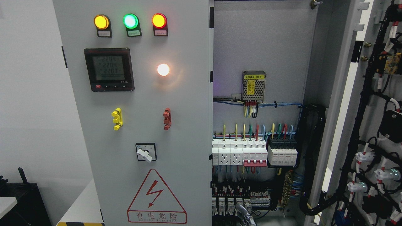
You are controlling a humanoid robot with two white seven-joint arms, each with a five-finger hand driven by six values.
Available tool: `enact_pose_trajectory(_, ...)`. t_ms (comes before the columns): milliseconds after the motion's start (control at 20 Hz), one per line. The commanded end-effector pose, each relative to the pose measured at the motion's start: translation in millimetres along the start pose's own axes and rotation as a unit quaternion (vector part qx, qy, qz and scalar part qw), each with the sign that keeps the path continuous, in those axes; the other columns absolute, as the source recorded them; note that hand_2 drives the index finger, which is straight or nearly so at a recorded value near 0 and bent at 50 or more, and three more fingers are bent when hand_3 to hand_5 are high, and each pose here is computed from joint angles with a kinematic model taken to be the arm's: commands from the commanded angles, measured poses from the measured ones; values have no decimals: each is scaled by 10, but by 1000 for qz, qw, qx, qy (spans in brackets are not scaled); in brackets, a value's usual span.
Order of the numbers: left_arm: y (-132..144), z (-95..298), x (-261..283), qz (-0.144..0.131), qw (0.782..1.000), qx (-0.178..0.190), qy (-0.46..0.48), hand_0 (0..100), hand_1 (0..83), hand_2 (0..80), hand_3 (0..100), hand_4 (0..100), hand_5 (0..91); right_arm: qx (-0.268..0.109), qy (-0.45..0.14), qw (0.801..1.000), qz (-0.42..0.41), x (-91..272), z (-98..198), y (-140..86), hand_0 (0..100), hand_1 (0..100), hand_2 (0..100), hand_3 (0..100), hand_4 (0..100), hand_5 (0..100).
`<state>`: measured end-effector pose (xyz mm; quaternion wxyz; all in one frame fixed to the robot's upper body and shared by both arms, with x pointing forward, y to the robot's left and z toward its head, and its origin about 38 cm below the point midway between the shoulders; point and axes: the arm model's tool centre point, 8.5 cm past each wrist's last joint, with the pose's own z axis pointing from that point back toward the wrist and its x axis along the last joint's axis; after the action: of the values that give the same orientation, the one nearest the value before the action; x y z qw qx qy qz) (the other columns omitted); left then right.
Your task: Open door with both hands
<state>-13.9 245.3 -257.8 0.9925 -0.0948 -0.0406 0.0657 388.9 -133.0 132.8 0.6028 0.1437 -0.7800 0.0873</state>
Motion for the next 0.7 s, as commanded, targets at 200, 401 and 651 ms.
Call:
enact_pose_trajectory(200,-187,-21,-224,7,1000,-14,16,0,0,0,0,41,0,7,-5,1000,18,136,-249,-102,0,0,0,0,0,0)
enact_pose_trajectory(401,-187,-21,-224,7,1000,-14,16,0,0,0,0,41,0,10,8,1000,3,208,-385,-112,0,0,0,0,0,0)
enact_pose_trajectory(651,-187,-21,-224,7,1000,-14,16,0,0,0,0,41,0,14,18,1000,-8,217,-490,-120,0,0,0,0,0,0)
